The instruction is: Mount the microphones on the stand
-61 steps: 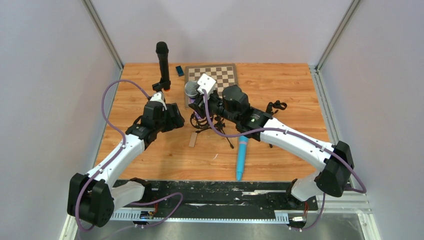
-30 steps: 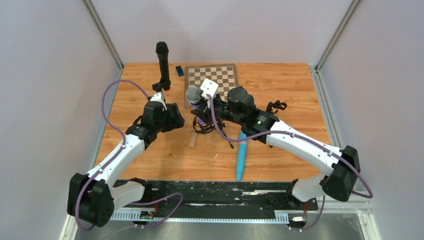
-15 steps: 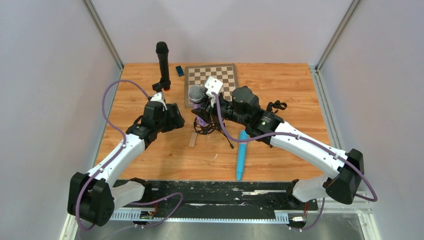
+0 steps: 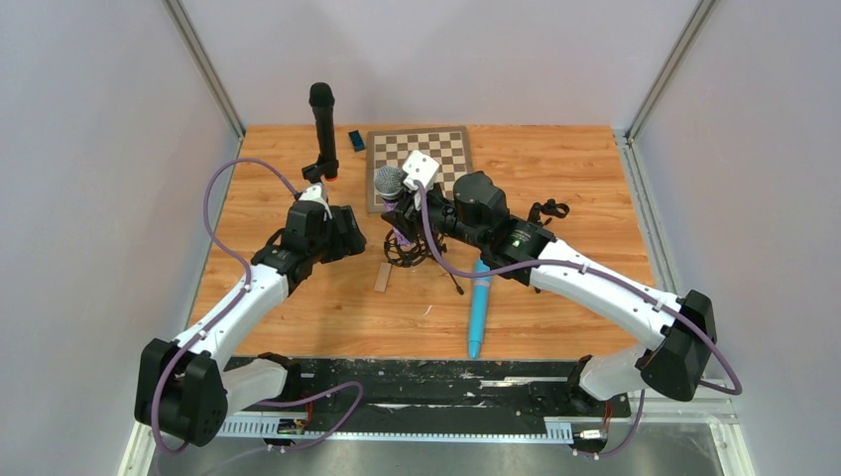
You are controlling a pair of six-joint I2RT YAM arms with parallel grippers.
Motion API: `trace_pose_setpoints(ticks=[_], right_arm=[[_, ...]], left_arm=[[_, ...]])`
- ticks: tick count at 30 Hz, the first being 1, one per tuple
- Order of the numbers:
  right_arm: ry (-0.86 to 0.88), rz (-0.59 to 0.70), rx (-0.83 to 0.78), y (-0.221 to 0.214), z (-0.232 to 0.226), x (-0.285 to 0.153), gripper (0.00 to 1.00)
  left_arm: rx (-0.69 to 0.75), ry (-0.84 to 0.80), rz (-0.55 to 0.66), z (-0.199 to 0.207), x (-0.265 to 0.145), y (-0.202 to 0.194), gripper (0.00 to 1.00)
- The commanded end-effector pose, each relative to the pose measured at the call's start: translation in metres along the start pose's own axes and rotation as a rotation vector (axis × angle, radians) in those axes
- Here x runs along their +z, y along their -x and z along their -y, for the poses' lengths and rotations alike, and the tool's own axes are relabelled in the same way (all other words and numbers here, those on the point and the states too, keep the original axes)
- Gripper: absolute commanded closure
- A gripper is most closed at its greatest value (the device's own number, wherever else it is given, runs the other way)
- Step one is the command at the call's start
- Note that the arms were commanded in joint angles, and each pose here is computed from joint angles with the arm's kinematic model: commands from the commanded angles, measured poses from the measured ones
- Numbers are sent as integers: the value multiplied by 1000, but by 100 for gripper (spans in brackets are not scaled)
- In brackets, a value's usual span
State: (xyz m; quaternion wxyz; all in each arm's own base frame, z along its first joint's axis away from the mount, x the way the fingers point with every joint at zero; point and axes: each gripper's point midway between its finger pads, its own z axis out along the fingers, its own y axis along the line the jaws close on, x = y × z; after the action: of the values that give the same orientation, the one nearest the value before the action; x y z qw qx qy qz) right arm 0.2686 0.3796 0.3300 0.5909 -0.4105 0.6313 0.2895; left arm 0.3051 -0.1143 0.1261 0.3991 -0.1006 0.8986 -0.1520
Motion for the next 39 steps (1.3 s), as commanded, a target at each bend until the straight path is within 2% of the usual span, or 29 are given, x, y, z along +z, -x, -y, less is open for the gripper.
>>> trace_pose_setpoints(ticks=[1, 22, 32, 39], right_arm=[[-18, 103, -11, 31, 5, 2, 100], [3, 58, -75, 9, -13, -6, 100], [-75, 35, -74, 4, -3, -6, 100], [-137, -51, -34, -18, 6, 0, 100]], left_arm=[[7, 8, 31, 1, 0, 13, 0], [6, 16, 23, 0, 2, 11, 0], [6, 19, 23, -1, 1, 10, 0], [6, 21, 24, -2, 0, 10, 0]])
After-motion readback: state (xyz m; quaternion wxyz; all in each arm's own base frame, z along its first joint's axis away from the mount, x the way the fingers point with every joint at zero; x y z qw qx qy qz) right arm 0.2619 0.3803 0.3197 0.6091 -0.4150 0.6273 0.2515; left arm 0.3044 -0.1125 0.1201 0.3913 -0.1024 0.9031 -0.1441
